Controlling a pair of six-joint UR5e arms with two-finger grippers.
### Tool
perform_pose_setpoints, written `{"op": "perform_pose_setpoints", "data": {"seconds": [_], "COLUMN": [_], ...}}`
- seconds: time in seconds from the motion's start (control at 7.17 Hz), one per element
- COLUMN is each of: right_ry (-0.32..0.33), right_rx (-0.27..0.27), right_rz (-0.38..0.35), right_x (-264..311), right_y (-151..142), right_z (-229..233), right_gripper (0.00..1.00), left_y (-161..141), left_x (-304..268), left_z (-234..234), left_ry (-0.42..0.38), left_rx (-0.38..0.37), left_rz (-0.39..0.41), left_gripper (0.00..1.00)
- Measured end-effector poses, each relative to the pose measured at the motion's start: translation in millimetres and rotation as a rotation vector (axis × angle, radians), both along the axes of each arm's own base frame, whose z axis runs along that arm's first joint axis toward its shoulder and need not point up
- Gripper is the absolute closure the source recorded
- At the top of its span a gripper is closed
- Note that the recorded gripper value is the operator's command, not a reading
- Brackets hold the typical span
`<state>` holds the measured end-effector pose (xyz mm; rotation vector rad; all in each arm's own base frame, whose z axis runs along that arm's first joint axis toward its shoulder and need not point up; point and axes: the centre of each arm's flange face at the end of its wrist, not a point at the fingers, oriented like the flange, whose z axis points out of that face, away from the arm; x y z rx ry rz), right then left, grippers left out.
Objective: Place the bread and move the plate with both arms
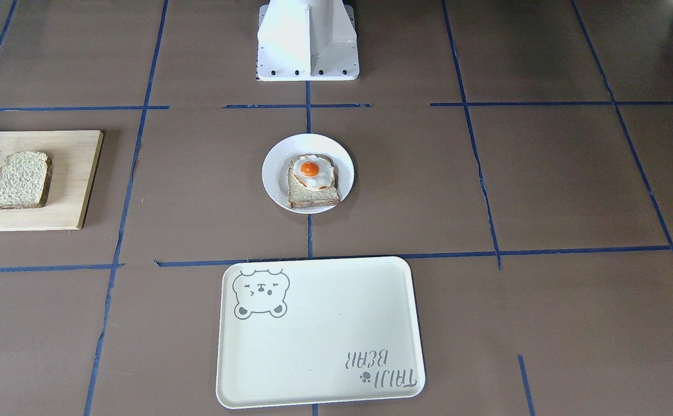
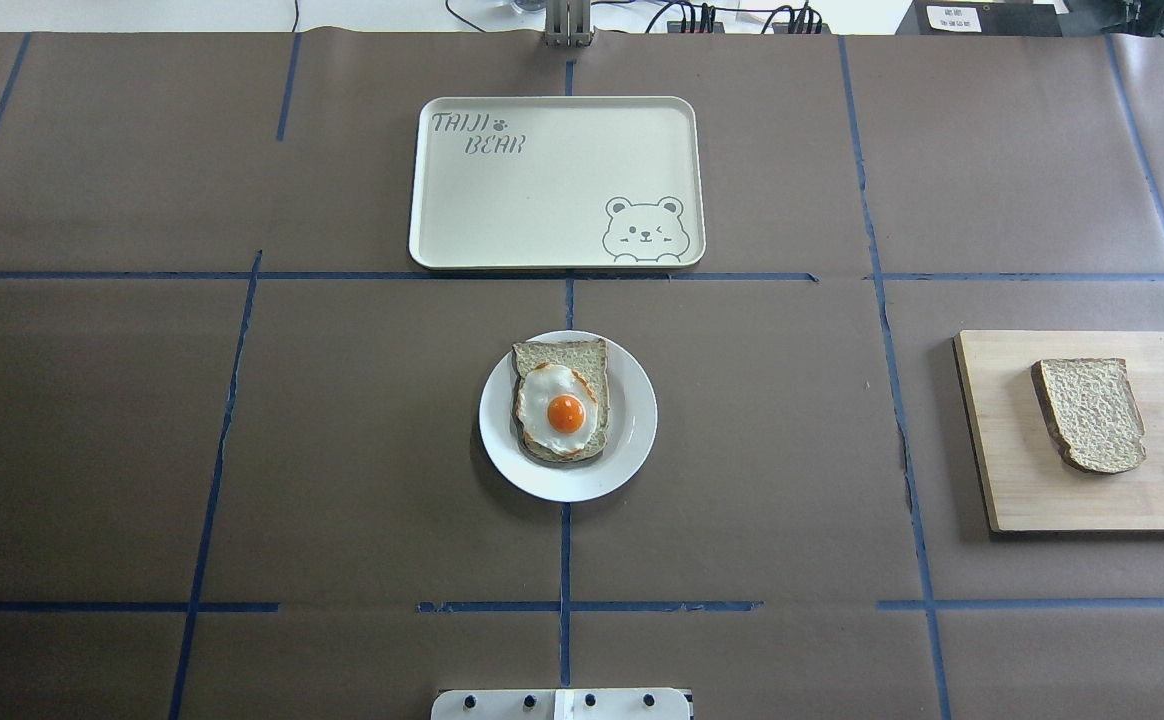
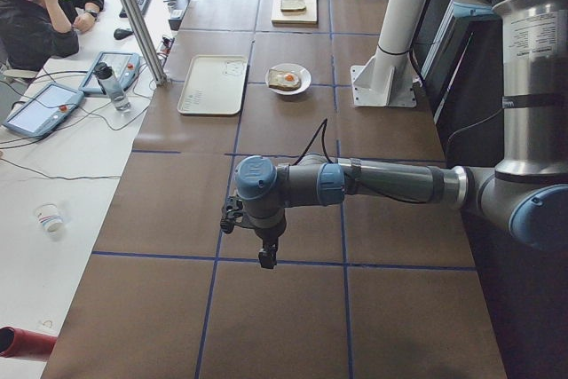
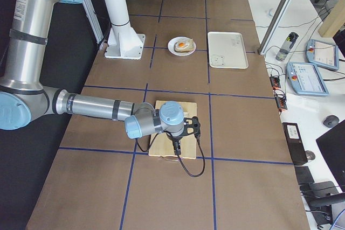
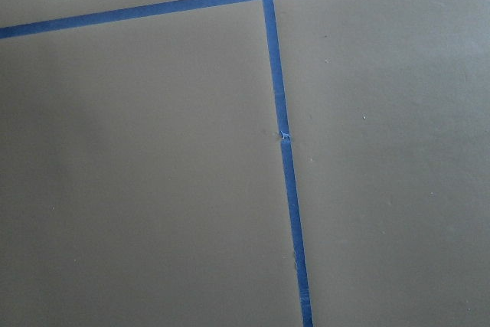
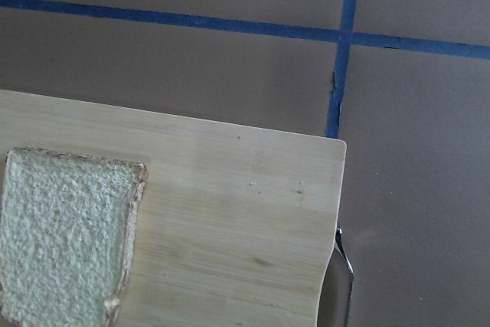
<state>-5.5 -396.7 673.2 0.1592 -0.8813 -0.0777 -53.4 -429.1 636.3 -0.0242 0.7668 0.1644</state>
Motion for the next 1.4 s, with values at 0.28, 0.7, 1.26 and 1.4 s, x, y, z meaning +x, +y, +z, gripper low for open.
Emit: {"op": "perform_pose_setpoints", "data": {"seconds": [0.28,0.7,1.26,1.4], "right_ry": [-0.095,-0.157,-0.127,-0.128], "right_rx": [-0.011,-0.048,-0.039,-0.053], "right_rz": [0.056,0.049,0.001,0.014], "right_x": [-46.5,-83.7,-119.2,-125.0], "right_y": [13.0,33.4,36.5,32.7], "right_z": [0.3,-0.9,-1.2,-4.2], "right_gripper": [0.01,0.04,0.10,0.11], "left_y": [0.4,0.7,1.2,1.3], "left_x": [0.1,0.4,0.6,0.5], "left_z": [-0.2,-0.2,0.9,1.1], "left_ry": [0.000,0.000,0.000,0.000], "left_rx": [0.000,0.000,-0.003,-0.003], "left_rz": [0.000,0.001,0.001,0.001], "left_gripper": [0.00,0.00,0.00,0.00]}}
